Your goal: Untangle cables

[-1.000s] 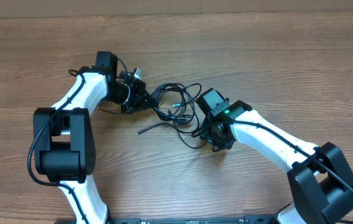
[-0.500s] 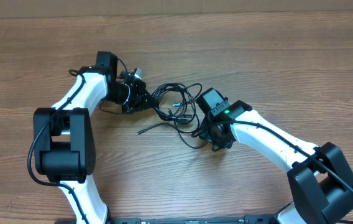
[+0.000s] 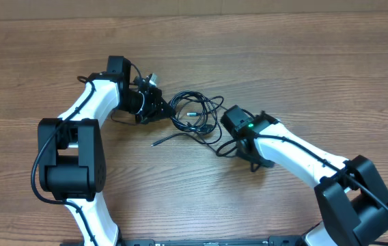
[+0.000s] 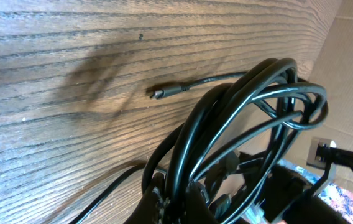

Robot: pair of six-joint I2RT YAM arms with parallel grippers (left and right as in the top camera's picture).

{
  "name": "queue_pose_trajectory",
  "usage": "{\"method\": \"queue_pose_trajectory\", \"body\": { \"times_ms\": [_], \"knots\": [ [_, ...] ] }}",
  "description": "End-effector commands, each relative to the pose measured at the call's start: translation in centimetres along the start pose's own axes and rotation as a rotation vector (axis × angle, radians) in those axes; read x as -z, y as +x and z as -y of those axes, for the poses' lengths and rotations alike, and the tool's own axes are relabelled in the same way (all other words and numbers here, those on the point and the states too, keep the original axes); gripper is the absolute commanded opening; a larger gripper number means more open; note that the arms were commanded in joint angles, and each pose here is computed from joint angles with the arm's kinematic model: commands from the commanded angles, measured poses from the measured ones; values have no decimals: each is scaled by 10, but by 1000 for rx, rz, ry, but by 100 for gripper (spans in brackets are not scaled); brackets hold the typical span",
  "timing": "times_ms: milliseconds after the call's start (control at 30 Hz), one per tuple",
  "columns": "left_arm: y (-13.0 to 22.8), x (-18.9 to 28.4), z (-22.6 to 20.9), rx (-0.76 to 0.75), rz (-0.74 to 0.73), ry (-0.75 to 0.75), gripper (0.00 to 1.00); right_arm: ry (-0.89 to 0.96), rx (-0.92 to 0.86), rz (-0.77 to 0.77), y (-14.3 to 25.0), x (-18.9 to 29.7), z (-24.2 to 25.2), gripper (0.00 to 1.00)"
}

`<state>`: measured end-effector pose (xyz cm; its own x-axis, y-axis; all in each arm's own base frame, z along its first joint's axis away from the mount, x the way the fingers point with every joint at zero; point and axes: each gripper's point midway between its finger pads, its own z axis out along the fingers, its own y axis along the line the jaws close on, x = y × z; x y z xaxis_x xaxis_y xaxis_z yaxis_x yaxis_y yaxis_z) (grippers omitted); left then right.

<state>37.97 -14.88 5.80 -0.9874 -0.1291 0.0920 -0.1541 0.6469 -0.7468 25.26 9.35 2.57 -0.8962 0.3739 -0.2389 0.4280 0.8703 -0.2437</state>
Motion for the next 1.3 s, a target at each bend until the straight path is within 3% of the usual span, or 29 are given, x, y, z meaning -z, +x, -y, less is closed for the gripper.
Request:
{"method": "queue_pose_trajectory", "body": {
  "times_ms": [0,200,367,500,700,867,1133,1267],
  "knots": [
    [-3,1,8,-40,-1,35,4,124,-42,95,-27,-7,33,36],
    [-6,1,1,-41,13,-8,4,125,-83,52,-46,-19,52,37],
    [-5,0,1,57,10,-5,4,-301,96,-253,-10,-11,-11,48],
    [-4,0,1,105,8,-6,5,-502,145,-369,8,7,-39,50],
    [-4,0,1,105,7,-5,4,-538,148,-381,10,11,-45,50],
    [-4,0,1,106,7,-5,4,-578,134,-295,0,-1,-56,50],
    [-4,0,1,105,8,-5,4,-396,-16,-30,-26,-58,-30,33],
    [-4,0,1,104,9,-8,4,-341,-28,18,-31,-65,-19,8]
  ]
}}
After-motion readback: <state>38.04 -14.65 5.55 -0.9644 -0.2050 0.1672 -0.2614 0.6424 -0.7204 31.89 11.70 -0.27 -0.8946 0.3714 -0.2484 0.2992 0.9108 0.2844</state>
